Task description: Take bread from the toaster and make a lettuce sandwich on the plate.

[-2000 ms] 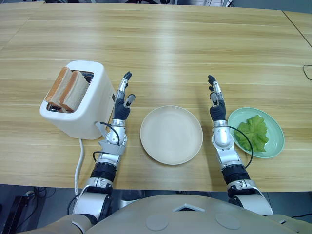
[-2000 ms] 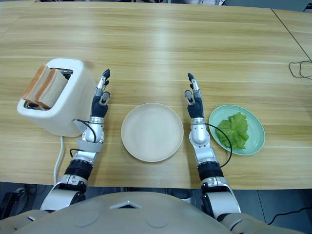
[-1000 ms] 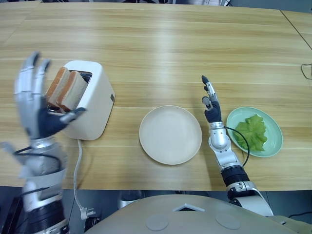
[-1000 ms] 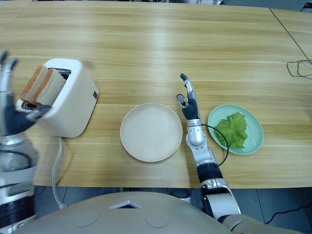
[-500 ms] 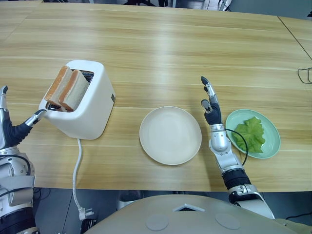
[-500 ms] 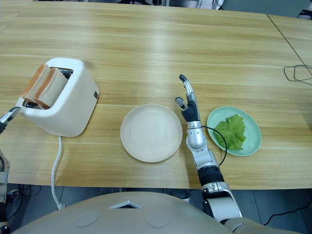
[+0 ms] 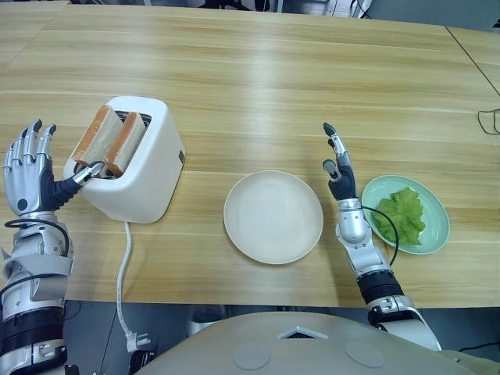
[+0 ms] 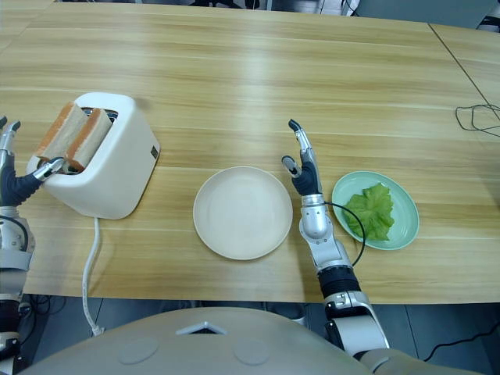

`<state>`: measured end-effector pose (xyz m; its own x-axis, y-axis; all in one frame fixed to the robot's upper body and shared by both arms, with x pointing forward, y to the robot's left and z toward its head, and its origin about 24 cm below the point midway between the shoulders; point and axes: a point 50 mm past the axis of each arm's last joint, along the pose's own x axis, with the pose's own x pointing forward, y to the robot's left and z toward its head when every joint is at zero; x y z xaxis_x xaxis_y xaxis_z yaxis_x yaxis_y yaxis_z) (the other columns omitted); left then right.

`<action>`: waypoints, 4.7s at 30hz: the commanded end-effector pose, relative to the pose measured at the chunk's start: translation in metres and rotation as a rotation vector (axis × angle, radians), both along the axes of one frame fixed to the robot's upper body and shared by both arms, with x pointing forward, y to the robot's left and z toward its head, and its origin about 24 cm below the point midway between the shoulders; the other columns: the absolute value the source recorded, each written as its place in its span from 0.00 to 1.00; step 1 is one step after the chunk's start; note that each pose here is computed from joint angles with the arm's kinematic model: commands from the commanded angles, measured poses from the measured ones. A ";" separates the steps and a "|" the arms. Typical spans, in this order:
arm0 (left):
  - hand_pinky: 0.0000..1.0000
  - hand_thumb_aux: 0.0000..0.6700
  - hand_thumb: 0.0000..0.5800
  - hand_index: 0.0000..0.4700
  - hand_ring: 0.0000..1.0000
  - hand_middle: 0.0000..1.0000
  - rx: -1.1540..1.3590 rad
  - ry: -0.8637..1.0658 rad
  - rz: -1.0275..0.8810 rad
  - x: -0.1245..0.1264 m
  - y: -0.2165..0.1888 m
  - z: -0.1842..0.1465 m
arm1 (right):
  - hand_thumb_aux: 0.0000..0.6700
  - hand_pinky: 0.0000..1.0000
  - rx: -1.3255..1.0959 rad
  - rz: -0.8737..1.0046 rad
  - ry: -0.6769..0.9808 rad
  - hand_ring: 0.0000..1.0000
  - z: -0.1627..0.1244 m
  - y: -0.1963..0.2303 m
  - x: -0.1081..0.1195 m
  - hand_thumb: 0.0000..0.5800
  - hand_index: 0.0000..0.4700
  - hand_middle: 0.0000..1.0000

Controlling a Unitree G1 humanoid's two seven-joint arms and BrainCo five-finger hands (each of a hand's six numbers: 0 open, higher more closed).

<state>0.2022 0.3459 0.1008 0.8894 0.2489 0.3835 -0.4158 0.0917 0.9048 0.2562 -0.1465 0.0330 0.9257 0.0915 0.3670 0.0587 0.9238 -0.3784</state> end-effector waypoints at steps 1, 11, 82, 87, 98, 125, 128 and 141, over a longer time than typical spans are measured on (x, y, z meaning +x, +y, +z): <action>0.00 0.67 0.89 0.66 0.00 0.00 -0.011 0.093 -0.038 0.006 -0.008 -0.014 | 0.00 0.00 -0.017 -0.009 0.014 0.00 -0.002 -0.003 0.001 0.00 0.00 0.00; 1.00 1.00 1.00 0.98 1.00 1.00 -0.022 -0.021 -0.140 0.010 -0.026 0.002 | 0.00 0.00 -0.015 -0.010 0.014 0.00 -0.002 -0.002 0.000 0.00 0.00 0.00; 0.00 0.00 0.00 0.00 0.00 0.00 -0.336 0.226 -0.833 0.013 -0.214 -0.060 | 0.56 0.00 -1.352 -0.327 0.543 0.00 -0.030 -0.207 -0.080 0.81 0.55 0.00; 0.00 0.00 0.00 0.00 0.00 0.00 -0.338 0.166 -0.805 0.015 -0.205 -0.047 | 1.00 0.00 -1.346 -0.335 0.534 0.00 -0.030 -0.211 -0.082 1.00 0.98 0.00; 0.00 0.00 0.00 0.00 0.00 0.00 -0.346 0.069 -0.727 0.019 -0.187 -0.034 | 1.00 0.00 -1.273 -0.380 0.183 0.00 0.018 -0.174 -0.066 1.00 0.98 0.00; 0.00 0.00 0.00 0.00 0.00 0.00 0.082 -0.328 -0.150 -0.016 -0.072 0.041 | 1.00 0.00 -0.851 0.360 -0.232 0.00 -0.009 0.050 -0.041 1.00 0.98 0.00; 0.00 0.00 0.00 0.00 0.00 0.00 0.126 -0.222 -0.062 -0.017 -0.056 0.034 | 1.00 0.00 -0.861 0.353 -0.208 0.00 -0.014 0.046 -0.040 1.00 0.98 0.00; 0.00 0.00 0.00 0.00 0.00 0.00 0.071 0.130 -0.042 -0.007 -0.044 -0.004 | 0.08 0.00 -0.894 0.356 -0.137 0.00 -0.024 0.033 -0.044 0.15 0.08 0.00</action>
